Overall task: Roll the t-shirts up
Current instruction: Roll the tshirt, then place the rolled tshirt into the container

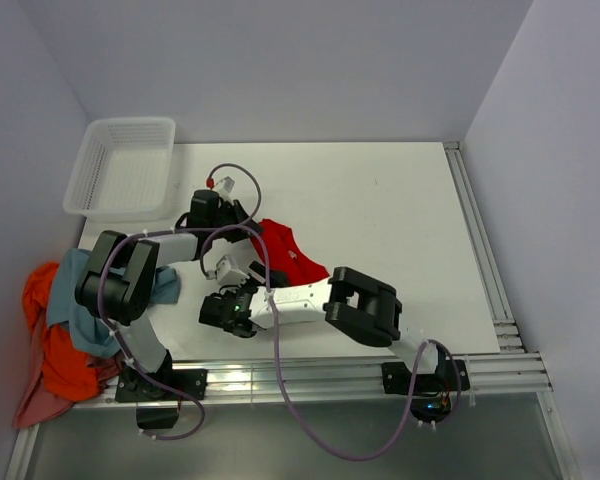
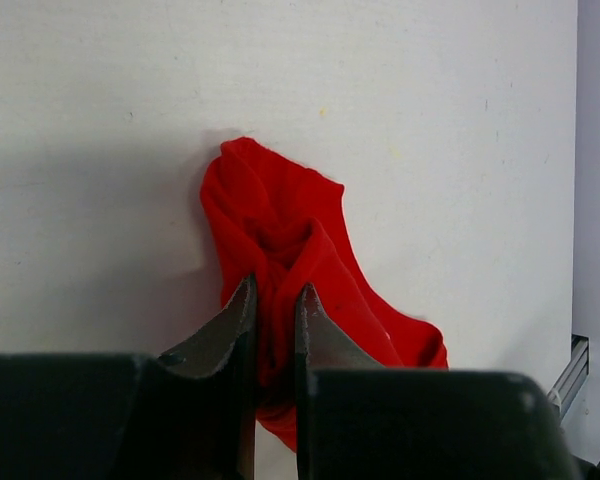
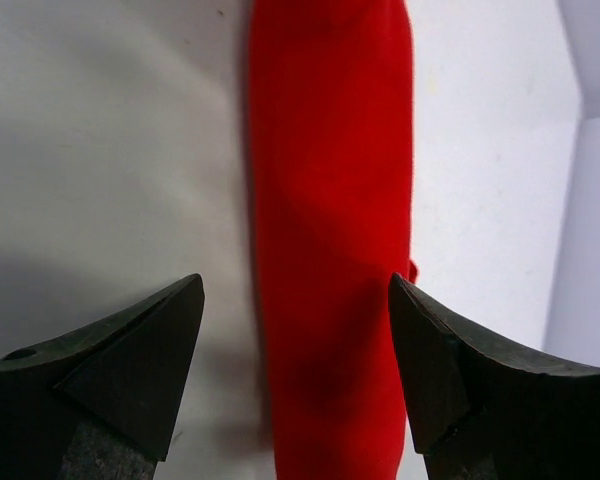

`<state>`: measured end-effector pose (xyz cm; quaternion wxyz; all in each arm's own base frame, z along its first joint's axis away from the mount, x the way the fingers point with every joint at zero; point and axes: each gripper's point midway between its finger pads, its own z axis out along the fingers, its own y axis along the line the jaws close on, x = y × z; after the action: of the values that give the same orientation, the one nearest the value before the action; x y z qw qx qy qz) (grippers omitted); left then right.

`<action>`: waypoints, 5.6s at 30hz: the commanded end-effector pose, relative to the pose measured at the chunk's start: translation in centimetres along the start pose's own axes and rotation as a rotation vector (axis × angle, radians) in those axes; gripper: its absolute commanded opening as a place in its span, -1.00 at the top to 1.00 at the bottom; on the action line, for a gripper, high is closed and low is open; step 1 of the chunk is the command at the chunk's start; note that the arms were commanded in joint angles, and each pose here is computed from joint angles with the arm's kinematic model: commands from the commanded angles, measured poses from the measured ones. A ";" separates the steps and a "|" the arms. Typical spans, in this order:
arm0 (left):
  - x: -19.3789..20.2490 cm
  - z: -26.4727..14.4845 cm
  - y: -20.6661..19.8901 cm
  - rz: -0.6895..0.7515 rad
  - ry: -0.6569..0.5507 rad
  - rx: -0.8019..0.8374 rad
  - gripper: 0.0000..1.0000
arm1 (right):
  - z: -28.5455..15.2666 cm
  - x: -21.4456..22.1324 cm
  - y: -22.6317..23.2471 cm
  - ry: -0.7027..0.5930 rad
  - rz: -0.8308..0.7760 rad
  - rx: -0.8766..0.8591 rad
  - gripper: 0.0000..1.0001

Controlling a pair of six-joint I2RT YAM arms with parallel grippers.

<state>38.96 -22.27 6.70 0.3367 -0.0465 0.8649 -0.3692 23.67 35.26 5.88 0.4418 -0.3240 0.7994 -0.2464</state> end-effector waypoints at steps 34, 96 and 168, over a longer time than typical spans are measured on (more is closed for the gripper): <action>-0.4 1.4 -1.3 0.034 0.041 0.087 0.22 | 2.6 0.6 -0.9 0.118 0.320 -0.328 1.00; 4.1 2.1 0.2 -0.046 0.253 0.170 0.38 | 2.5 6.7 -2.1 0.345 0.793 -1.132 0.76; 6.2 -5.5 3.4 0.032 -0.198 -0.311 0.99 | -1.0 15.3 -6.3 0.329 1.621 -0.714 -0.37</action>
<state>31.10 -18.53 3.84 0.4144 -0.1203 0.8715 -0.2328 18.76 20.98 3.47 0.2252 0.2479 0.8589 0.3875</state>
